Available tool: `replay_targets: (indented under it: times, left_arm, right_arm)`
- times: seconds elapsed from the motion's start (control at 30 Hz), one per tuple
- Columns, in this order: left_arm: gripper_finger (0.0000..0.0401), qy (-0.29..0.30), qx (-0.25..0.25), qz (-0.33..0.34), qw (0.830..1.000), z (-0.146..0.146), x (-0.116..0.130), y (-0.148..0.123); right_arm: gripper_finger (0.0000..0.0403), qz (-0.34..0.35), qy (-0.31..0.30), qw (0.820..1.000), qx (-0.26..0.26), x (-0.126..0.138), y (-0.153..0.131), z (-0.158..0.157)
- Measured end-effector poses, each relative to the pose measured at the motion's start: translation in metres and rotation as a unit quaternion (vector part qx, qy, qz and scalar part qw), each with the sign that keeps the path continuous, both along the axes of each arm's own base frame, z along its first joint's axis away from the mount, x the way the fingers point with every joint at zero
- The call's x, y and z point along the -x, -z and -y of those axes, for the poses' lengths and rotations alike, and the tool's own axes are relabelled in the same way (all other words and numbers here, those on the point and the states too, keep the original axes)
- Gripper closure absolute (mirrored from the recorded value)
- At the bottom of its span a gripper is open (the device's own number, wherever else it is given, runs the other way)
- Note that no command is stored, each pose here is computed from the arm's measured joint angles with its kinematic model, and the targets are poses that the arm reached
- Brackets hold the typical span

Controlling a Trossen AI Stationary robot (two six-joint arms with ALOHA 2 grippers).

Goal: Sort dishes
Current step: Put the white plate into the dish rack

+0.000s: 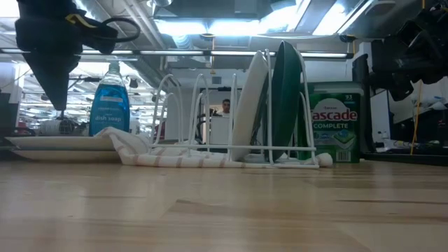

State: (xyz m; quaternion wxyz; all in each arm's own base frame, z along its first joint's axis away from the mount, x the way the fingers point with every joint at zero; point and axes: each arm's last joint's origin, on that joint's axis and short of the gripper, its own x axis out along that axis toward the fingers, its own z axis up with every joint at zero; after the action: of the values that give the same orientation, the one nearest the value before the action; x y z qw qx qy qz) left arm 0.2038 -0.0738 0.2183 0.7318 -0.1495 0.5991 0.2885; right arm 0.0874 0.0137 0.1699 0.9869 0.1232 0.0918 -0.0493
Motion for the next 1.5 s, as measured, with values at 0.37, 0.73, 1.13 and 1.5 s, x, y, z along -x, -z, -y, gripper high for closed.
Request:
replay_targets:
  times: [0.37,0.73,1.13,1.5]
  left_arm:
    - [0.0315,-0.003,0.0,0.003,1.0,-0.008,0.0,0.015]
    - [0.0315,-0.031,-0.016,-0.049,0.998,-0.018,0.006,0.019]
    - [0.0315,-0.045,0.021,0.088,0.995,-0.015,-0.021,0.017]
    - [0.0315,0.052,0.029,0.194,0.979,-0.008,-0.044,0.009]
  right_arm:
    - [0.0217,0.0,0.0,1.0,0.0,0.0,0.0,0.0]
    - [0.0217,0.0,0.0,1.0,0.0,0.0,0.0,0.0]
    - [0.0217,0.0,-0.006,1.0,-0.006,0.0,0.0,0.0]
    - [0.0217,-0.001,-0.01,1.0,-0.003,0.0,0.0,-0.001]
